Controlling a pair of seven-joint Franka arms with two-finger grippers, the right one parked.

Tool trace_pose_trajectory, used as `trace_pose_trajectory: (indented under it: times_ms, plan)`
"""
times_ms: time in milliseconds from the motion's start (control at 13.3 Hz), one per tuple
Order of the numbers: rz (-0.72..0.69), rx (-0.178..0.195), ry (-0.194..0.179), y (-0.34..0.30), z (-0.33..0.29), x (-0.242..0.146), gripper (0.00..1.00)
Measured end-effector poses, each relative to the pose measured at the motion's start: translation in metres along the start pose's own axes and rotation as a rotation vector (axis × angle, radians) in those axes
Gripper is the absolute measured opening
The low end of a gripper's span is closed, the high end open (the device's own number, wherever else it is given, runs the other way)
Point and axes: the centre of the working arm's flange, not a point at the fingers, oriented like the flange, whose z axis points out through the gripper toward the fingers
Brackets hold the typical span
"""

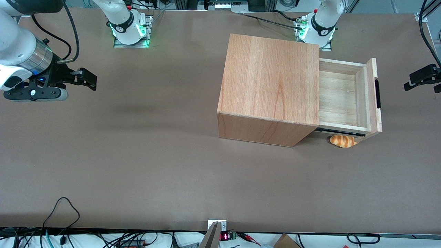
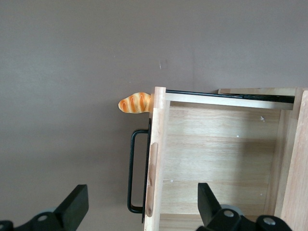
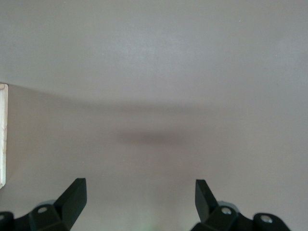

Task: Open top drawer with left arm

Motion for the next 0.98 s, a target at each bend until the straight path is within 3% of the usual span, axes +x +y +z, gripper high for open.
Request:
trace_pose_trajectory:
  times_ms: [377,979]
  plan:
    - [0.043,0.060,0.025,0.038,-0.026,-0.011,1.00]
    - [-0.033,0.064,0.048,0.066,-0.043,-0.024,1.00]
